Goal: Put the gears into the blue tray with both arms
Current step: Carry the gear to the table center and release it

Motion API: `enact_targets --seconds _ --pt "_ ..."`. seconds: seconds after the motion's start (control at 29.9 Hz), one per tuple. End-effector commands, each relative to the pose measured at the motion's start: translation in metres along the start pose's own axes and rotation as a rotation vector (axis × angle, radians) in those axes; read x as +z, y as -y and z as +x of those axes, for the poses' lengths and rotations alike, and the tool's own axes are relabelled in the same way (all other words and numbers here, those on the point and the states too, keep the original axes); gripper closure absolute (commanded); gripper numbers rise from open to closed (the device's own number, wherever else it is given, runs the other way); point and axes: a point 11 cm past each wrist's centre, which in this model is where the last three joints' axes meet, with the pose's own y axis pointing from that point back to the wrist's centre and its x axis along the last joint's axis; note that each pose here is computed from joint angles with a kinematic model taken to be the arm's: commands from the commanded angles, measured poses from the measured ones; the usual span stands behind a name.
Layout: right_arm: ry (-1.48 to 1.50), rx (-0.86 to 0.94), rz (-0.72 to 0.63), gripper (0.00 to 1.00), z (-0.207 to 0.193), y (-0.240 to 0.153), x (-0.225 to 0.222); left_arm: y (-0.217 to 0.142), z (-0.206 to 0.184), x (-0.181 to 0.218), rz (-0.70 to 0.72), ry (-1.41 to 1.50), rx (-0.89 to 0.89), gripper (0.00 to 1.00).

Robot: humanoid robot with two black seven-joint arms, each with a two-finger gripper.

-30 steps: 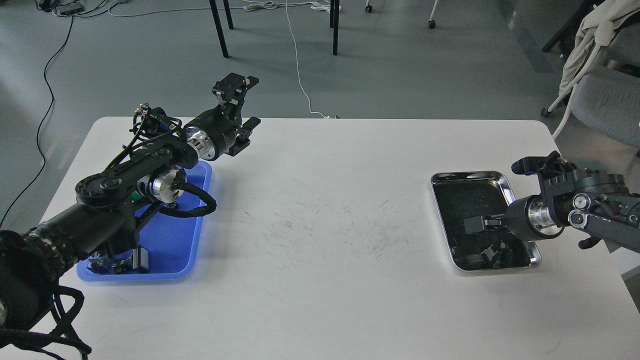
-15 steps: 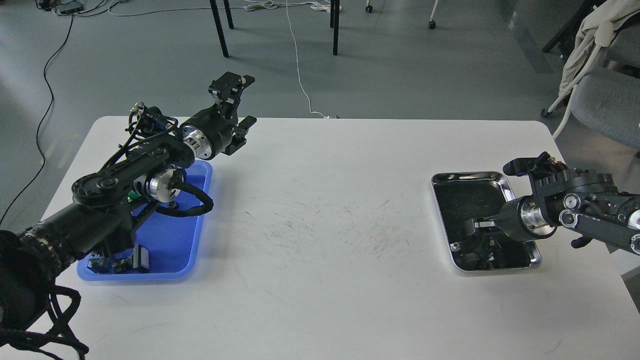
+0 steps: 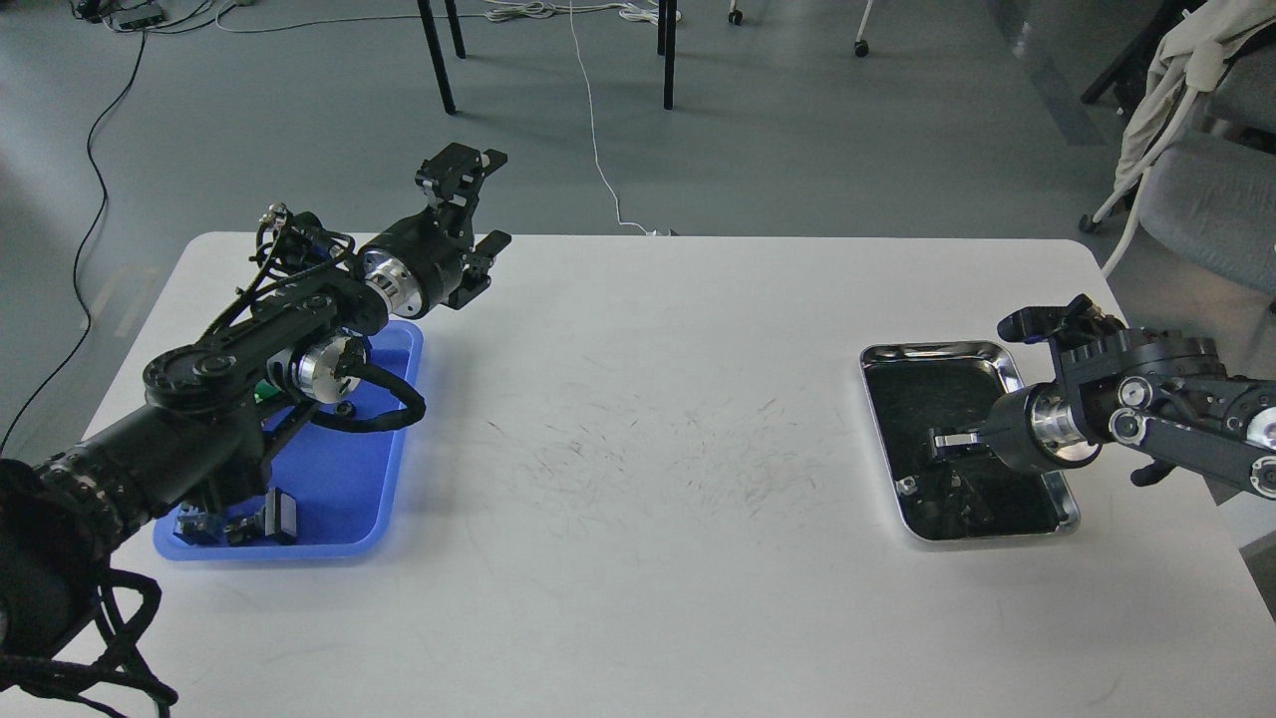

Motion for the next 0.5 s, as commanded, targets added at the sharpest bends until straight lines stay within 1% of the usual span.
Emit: enact_targets --seconds 0.0,0.13,0.2,0.3,0.4,0.47 --pt "0.076 0.050 0.139 0.99 0.035 -0.018 -0.046 0.000 0.000 0.000 0.000 0.000 0.000 0.03" --pt "0.250 0.070 0.367 0.99 0.072 -0.042 -0.112 0.000 0.000 0.000 0.001 -0.001 0.002 0.03" --pt "0.286 0.052 0.471 0.99 0.080 -0.041 -0.153 0.000 0.001 0.000 0.001 0.000 0.003 0.03" --pt "0.325 0.062 0.607 0.98 0.089 -0.033 -0.197 -0.001 0.002 0.000 0.001 0.005 0.006 0.03" --pt "0.342 -0.020 0.694 0.98 0.063 0.001 -0.244 0.000 0.002 0.000 -0.001 0.003 0.010 0.03" --pt "0.366 -0.063 0.724 0.98 0.045 0.021 -0.270 -0.001 0.002 0.000 -0.006 0.002 0.010 0.03"
